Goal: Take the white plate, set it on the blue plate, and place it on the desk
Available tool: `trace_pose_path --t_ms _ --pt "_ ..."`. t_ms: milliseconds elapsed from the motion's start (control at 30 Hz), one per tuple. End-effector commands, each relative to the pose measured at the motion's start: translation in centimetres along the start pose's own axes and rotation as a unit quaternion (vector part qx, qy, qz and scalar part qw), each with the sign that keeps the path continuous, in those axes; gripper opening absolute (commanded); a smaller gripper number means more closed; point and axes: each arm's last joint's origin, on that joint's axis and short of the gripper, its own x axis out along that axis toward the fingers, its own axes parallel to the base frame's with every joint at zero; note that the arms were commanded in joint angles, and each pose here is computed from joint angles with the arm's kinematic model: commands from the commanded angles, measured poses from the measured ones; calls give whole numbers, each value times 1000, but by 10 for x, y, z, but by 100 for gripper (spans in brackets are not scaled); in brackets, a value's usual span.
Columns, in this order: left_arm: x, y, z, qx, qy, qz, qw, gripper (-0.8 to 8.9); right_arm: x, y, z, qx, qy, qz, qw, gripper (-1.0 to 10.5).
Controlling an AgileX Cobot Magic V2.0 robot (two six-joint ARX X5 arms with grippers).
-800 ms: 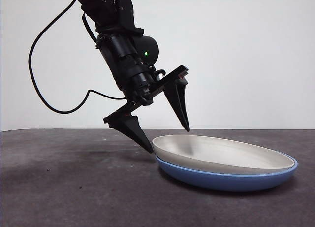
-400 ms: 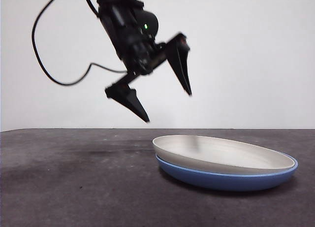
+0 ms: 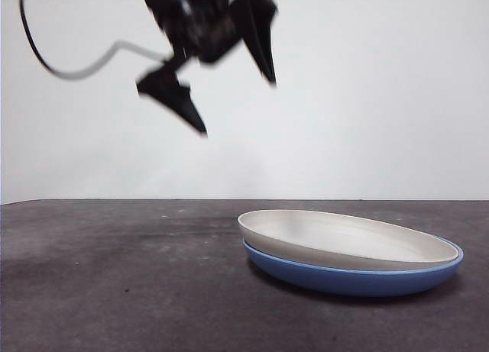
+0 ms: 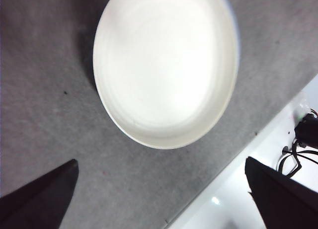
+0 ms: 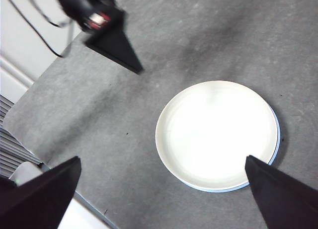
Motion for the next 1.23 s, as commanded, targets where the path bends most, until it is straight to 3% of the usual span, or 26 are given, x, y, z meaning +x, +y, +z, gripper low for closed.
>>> trace_pose_path --t_ms 33,267,500,867,1233 --pt "-30 -20 -17 33 -24 13 999 567 -2 3 4 -13 -7 2 1000 611" --pt "-91 -50 -78 74 -94 40 992 566 -2 2 4 8 -3 2 1000 611" --pt "-114 -57 -155 104 -154 39 982 564 -2 2 2 32 6 1 999 611" --pt "-112 -50 -248 147 -244 37 958 564 11 -7 1 96 66 -11 993 611" --pt "-90 -37 -293 170 -296 35 939 564 57 -37 12 150 168 -27 974 611"
